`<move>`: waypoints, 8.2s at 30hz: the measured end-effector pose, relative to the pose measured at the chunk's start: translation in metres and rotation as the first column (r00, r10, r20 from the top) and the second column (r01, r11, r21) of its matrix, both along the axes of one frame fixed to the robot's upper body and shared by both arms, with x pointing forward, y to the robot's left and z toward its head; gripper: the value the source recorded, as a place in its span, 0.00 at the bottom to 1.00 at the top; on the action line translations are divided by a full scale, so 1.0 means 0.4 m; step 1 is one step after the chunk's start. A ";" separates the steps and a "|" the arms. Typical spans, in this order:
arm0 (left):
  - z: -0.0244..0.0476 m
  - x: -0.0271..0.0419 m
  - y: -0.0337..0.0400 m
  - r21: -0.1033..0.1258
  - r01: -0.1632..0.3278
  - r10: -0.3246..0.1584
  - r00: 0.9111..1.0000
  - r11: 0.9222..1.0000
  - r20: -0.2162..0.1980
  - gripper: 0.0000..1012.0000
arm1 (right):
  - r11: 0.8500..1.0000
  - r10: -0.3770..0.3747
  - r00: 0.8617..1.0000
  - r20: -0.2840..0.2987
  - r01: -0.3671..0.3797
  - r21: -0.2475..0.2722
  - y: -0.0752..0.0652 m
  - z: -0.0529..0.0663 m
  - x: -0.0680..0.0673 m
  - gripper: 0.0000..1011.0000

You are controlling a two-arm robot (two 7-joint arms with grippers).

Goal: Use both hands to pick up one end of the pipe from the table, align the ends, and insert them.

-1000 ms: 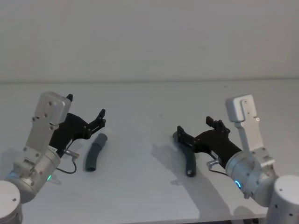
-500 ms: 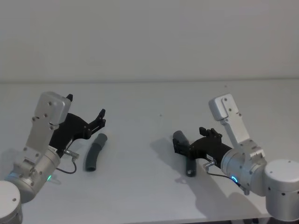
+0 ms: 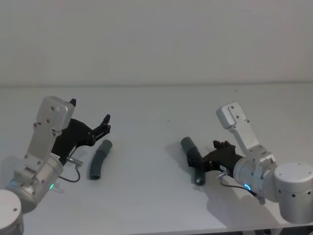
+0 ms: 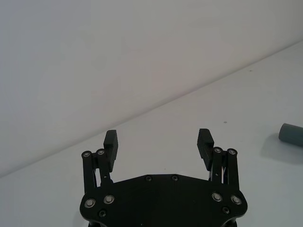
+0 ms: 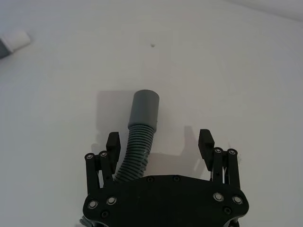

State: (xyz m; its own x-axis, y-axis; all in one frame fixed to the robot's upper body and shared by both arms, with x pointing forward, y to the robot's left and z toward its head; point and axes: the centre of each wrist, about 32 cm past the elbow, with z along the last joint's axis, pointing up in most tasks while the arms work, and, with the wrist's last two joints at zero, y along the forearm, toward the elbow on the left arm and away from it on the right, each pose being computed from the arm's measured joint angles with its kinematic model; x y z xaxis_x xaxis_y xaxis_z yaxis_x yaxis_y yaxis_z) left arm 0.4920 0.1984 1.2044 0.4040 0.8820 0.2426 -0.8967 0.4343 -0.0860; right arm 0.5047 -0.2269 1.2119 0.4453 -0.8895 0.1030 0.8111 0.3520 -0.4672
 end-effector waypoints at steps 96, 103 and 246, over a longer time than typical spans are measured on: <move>0.000 0.000 0.000 0.000 0.000 0.000 1.000 1.000 0.000 0.99 | 0.735 0.672 0.644 0.366 -0.644 -0.214 -0.133 0.021 0.131 0.23; 0.000 0.000 0.000 0.000 0.000 0.000 1.000 1.000 0.000 0.99 | 0.653 0.748 0.552 0.369 -0.711 -0.261 -0.147 0.039 0.162 0.23; 0.201 0.045 -0.027 0.034 0.072 -0.040 0.819 0.997 -0.573 0.99 | 0.176 0.980 0.195 0.043 -0.746 -0.642 -0.152 0.249 0.337 0.23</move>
